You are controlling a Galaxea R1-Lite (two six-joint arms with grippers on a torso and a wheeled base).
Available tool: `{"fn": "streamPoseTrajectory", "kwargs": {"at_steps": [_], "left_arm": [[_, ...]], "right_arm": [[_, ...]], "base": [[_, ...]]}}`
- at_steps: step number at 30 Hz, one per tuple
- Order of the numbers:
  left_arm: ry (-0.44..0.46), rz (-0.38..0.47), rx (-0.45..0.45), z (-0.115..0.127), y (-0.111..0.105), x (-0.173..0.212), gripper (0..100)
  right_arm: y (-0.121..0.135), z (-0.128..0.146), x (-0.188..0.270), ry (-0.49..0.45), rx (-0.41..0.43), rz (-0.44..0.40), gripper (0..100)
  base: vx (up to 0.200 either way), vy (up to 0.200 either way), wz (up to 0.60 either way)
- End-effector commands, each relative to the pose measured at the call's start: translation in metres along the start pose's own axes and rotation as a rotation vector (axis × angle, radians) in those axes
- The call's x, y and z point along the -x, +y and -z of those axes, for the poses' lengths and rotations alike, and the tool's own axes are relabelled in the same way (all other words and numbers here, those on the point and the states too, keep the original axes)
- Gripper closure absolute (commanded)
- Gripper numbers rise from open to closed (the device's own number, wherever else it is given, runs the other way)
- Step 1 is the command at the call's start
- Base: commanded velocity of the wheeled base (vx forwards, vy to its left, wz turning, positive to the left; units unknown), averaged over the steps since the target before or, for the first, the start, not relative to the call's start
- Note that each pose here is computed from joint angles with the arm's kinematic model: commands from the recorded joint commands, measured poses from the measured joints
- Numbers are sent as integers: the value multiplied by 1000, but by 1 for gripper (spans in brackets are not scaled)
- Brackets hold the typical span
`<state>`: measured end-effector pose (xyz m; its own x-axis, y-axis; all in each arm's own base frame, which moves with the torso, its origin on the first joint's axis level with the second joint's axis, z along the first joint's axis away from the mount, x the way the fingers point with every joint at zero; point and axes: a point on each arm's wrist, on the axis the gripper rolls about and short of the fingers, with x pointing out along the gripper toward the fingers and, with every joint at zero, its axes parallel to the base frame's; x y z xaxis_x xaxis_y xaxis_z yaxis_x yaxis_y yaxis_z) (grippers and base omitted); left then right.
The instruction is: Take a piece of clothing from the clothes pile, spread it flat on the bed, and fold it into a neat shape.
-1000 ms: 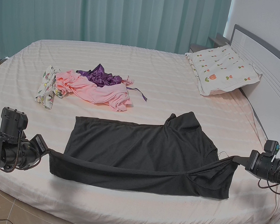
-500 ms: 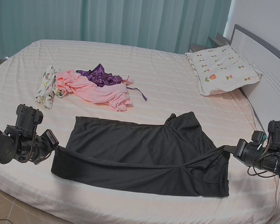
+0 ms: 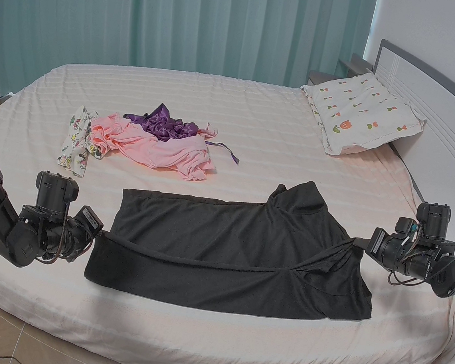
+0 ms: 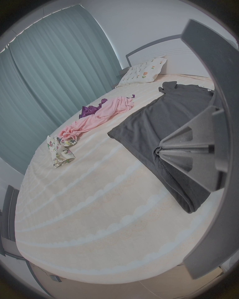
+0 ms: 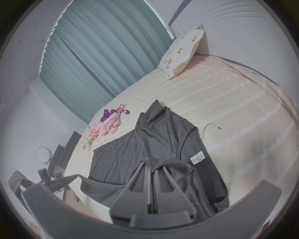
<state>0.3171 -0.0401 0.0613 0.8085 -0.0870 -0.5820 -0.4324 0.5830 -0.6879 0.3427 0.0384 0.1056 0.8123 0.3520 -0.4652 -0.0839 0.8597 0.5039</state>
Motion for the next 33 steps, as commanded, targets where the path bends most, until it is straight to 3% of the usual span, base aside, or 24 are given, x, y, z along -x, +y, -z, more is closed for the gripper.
{"fn": "streamPoseTrajectory", "kwargs": {"at_steps": [1,15,16,26,33], "left_arm": [[27,-48,0,7,12,-18,100],[20,-42,5,3,9,-37,100],[22,-44,5,3,10,-39,0],[2,-50,21,-5,13,-40,0],[-53,-33,51,-24,14,-15,0]], "right_arm": [[-6,3,-15,20,-27,7,100],[-14,10,-34,-13,-122,-15,100],[-14,10,-34,-13,-123,-15,100],[-11,12,-22,-9,-124,-20,100],[4,17,15,20,-116,-55,100]], "base": [[0,0,0],[0,0,0],[0,0,0],[0,0,0],[0,0,0]]}}
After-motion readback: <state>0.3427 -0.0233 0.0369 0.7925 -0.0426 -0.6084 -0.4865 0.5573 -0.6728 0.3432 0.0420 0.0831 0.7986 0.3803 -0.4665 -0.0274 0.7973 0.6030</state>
